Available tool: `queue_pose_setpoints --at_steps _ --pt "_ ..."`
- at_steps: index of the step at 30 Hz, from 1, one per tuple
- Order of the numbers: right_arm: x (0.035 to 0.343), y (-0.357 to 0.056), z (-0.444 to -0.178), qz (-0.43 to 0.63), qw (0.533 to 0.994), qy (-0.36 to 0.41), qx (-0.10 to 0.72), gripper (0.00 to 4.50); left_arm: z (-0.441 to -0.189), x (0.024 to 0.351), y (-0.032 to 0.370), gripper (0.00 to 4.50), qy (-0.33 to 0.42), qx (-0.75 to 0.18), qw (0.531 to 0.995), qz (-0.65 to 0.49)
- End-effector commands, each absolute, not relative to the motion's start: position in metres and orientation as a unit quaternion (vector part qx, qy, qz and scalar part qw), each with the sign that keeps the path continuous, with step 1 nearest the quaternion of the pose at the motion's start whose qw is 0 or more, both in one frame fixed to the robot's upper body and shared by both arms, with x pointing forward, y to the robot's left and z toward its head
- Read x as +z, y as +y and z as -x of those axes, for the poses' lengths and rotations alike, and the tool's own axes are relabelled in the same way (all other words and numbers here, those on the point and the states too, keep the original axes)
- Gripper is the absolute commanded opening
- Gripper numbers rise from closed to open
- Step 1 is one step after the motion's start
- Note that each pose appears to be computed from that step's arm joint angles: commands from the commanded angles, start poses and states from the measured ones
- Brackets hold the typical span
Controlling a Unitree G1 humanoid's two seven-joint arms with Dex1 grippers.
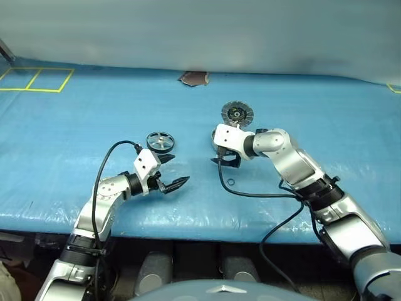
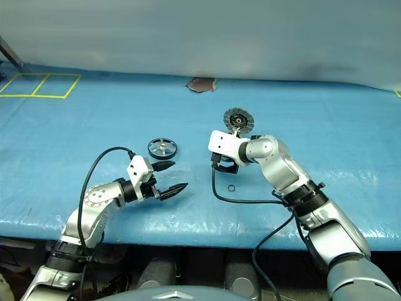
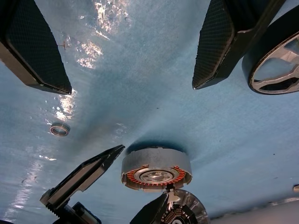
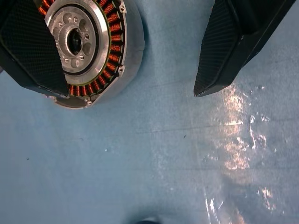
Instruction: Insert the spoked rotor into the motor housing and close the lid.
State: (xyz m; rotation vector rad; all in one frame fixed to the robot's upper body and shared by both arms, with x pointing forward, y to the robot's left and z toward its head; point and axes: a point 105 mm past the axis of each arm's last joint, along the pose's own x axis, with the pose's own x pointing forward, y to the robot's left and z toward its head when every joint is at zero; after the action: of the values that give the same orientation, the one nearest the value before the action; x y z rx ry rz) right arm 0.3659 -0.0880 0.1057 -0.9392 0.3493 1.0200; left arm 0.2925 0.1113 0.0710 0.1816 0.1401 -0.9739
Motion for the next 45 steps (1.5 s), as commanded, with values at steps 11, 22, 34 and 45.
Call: queue_pose_setpoints --at_steps 11,22,34,45 --pt "0.125 -0.097 -0.379 0.466 0.727 0.157 0.479 4.49 -0.289 0.096 0.116 4.5 0.019 -0.473 0.876 -0.088" --pt "0.12 -0.105 -0.386 0.48 0.73 0.17 0.455 4.49 -0.284 0.095 0.111 4.5 0.024 -0.49 0.868 -0.08" --pt "0.1 -0.111 -0.385 0.473 0.728 0.196 0.455 4.49 -0.285 0.098 0.115 4.5 0.024 -0.487 0.868 -0.09" --pt "0.095 -0.115 -0.381 0.465 0.724 0.212 0.462 4.49 -0.285 0.098 0.114 4.5 0.023 -0.485 0.869 -0.089"
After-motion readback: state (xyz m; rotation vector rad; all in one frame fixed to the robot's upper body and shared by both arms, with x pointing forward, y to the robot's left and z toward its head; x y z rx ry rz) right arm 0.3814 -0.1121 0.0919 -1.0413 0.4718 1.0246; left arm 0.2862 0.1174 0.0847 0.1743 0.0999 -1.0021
